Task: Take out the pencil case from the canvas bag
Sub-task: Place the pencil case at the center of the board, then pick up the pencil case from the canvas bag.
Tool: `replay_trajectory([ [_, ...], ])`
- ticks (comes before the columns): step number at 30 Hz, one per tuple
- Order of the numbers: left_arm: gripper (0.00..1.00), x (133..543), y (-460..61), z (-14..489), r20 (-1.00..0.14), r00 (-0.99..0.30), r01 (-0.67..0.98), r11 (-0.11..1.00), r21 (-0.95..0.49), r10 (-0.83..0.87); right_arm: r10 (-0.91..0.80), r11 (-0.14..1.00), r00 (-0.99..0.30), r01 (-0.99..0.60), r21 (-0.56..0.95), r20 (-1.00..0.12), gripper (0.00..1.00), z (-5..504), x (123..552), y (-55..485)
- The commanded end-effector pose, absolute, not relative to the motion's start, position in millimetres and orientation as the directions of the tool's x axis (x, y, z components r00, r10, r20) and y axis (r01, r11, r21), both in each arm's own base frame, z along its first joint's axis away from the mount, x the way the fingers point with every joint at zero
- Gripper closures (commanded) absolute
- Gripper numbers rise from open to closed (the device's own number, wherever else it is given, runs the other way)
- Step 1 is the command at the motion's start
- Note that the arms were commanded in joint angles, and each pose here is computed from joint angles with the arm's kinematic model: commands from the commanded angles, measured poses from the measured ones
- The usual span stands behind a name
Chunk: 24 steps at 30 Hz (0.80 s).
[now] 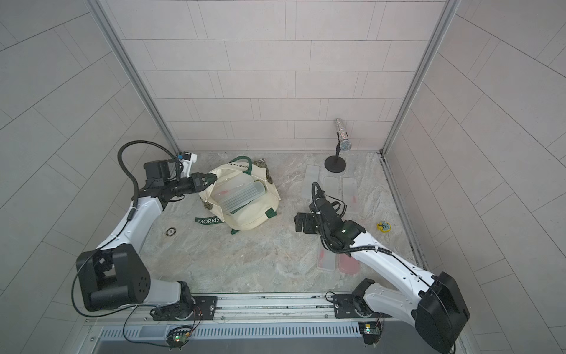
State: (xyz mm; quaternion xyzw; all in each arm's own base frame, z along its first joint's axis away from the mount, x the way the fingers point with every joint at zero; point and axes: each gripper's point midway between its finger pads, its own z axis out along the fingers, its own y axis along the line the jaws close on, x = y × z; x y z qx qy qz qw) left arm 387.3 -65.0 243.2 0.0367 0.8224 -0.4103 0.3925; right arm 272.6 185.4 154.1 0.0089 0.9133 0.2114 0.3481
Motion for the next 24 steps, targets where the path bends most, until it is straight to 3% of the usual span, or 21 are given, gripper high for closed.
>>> replay_trajectory([
  [1,1.00,389,-60,256,-0.709,-0.657,0.403,0.675,-0.618,-0.257,0.181,0.850,-0.710,-0.235,0.471,-0.680,0.00,176,277,220],
  [8,1.00,389,-61,255,-0.700,-0.667,0.401,0.669,-0.626,-0.255,0.109,0.827,-0.604,-0.385,0.409,-0.789,0.00,211,266,273],
  [17,1.00,385,-65,264,-0.699,-0.675,0.421,0.655,-0.627,-0.235,0.039,0.826,-0.548,-0.452,0.336,-0.835,0.01,209,274,316],
  [24,0.99,386,-65,263,-0.692,-0.682,0.418,0.652,-0.633,-0.235,-0.126,0.828,-0.471,-0.534,0.168,-0.873,0.00,211,276,354],
])
